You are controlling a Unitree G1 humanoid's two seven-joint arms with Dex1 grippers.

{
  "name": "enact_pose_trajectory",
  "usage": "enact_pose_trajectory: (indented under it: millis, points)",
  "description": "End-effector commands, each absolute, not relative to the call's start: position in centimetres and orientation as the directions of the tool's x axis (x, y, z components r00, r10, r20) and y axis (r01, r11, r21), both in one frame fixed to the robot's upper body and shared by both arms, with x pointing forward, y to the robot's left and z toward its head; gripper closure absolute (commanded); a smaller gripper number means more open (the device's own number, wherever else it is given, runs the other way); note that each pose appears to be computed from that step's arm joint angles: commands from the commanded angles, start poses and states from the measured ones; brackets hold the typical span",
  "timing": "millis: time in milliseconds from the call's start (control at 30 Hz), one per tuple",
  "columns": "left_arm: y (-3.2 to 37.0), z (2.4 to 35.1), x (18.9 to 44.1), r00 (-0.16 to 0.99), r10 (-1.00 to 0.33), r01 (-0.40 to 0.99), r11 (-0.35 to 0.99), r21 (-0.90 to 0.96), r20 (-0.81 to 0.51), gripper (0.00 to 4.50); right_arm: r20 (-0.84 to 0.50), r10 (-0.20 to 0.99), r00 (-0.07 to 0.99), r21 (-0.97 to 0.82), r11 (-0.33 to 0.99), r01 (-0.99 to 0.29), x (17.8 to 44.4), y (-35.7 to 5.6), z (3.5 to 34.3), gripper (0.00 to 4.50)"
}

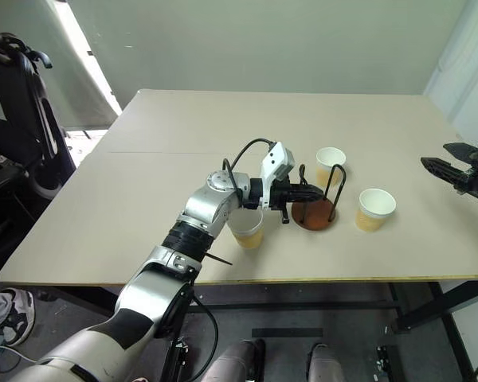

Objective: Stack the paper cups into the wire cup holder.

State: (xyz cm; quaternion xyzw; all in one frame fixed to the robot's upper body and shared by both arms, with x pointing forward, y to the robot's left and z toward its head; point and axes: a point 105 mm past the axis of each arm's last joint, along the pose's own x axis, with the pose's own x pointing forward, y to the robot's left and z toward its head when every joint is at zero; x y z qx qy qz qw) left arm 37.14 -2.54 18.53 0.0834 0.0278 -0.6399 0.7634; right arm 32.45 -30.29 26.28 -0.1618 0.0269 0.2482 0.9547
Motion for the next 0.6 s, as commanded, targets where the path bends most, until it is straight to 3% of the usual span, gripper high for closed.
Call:
enact_pose_trajectory:
  millis: [33, 267, 600]
  points:
    - [-3.1, 20.1, 36.3, 0.133, -0.985, 0.985, 0.119, 0.129, -0.112, 4.47, -0.143, 0.577, 0.804, -0.318, 0.742, -0.590, 30.5, -28.7, 28.2, 1.71]
    - [-3.7, 19.8, 35.6, 0.084, -0.989, 0.992, 0.072, 0.103, -0.120, 4.47, -0.265, 0.645, 0.717, -0.289, 0.656, -0.697, 29.2, -27.0, 26.6, 1.71]
    - [-4.4, 19.3, 35.2, 0.073, -0.989, 0.993, 0.060, 0.100, -0.127, 4.47, -0.277, 0.653, 0.705, -0.297, 0.639, -0.709, 29.0, -26.3, 26.5, 1.71]
